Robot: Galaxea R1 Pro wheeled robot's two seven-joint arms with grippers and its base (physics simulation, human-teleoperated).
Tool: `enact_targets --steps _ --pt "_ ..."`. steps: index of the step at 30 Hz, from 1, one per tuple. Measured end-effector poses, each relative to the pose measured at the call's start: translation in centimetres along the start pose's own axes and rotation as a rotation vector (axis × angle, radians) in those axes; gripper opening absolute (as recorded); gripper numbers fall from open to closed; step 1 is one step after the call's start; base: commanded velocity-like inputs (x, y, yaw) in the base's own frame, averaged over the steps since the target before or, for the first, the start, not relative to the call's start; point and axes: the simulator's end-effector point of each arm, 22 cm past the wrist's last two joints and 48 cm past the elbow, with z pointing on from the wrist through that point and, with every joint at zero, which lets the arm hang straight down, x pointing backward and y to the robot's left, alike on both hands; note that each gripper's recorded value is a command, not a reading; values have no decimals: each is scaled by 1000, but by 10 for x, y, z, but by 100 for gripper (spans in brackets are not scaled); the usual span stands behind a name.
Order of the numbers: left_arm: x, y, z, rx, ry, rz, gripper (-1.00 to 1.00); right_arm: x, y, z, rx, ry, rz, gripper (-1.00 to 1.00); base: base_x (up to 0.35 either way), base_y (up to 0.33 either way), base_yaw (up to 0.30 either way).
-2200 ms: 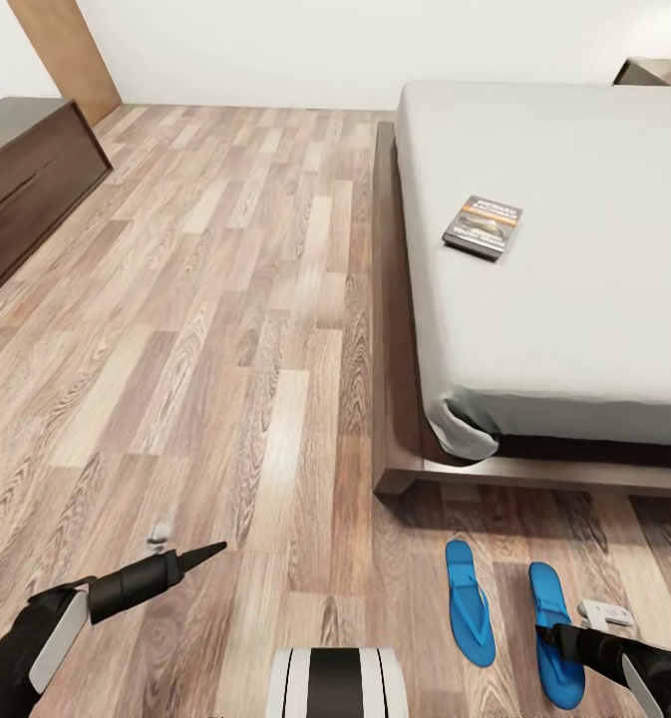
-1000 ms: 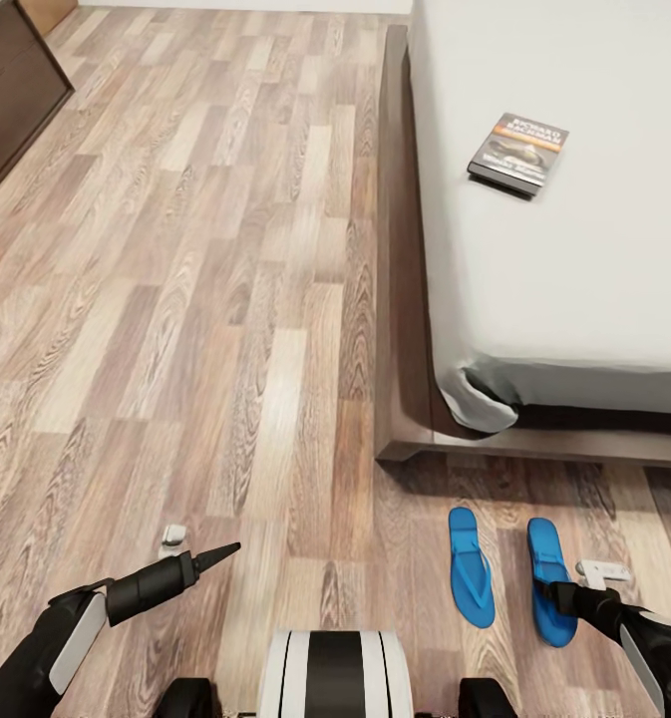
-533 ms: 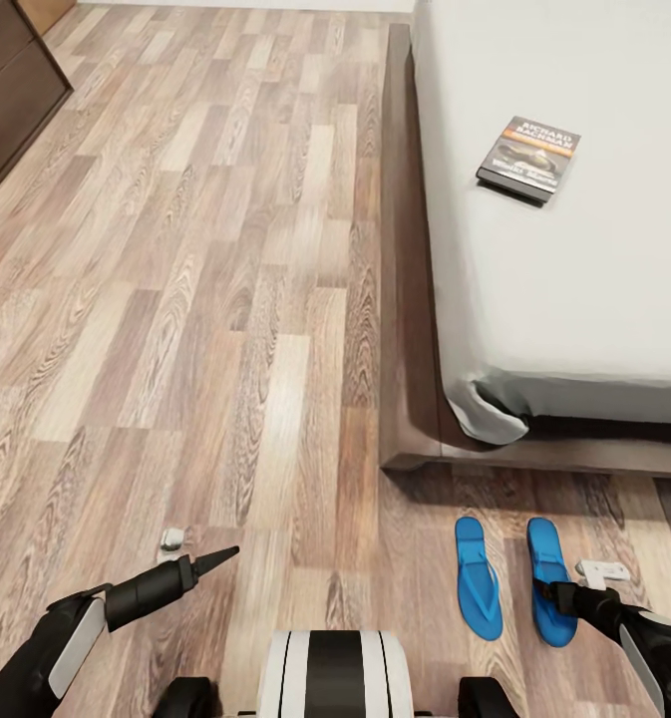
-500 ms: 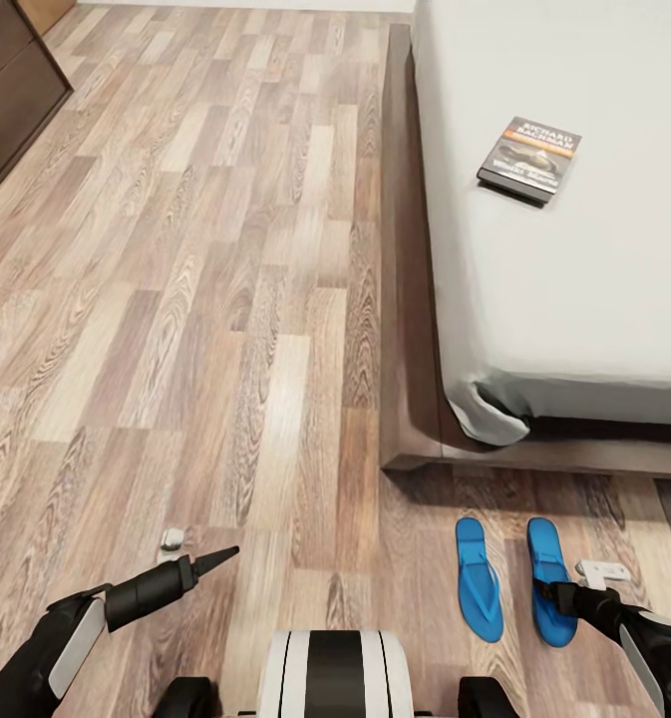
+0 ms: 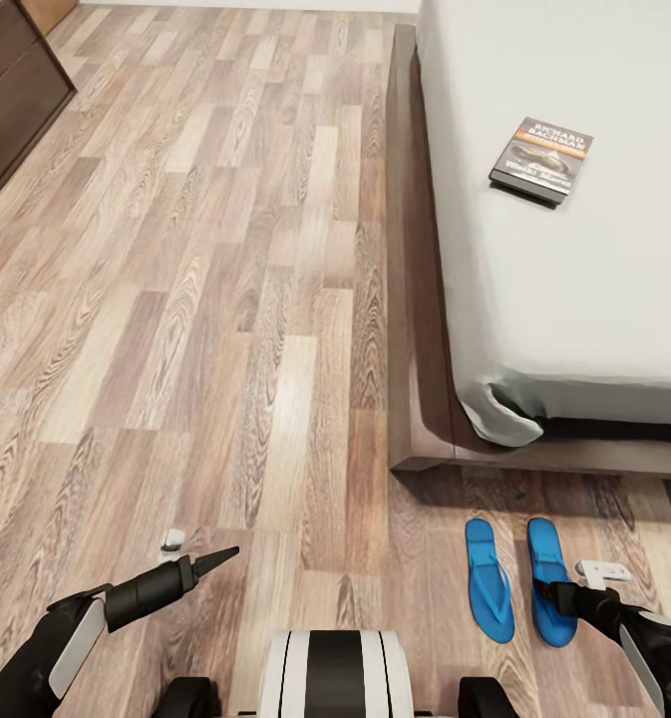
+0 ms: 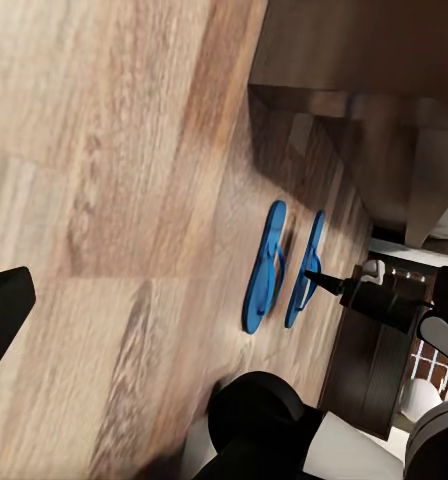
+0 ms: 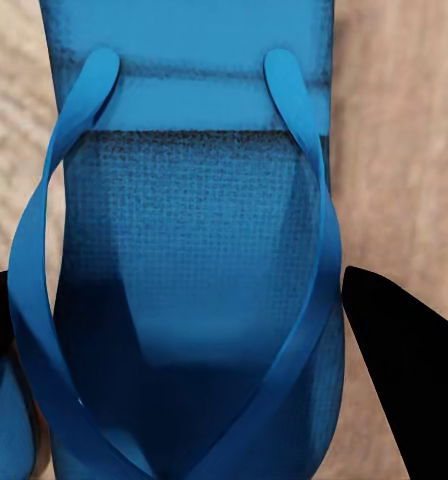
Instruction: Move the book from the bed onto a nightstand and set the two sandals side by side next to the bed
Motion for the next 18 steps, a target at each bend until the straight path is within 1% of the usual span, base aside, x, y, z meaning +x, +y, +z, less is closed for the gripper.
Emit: enact_targets --steps 18 --pt "21 28 6 -27 33 -56 100 33 -2 17 7 69 -6 -100 0 0 0"
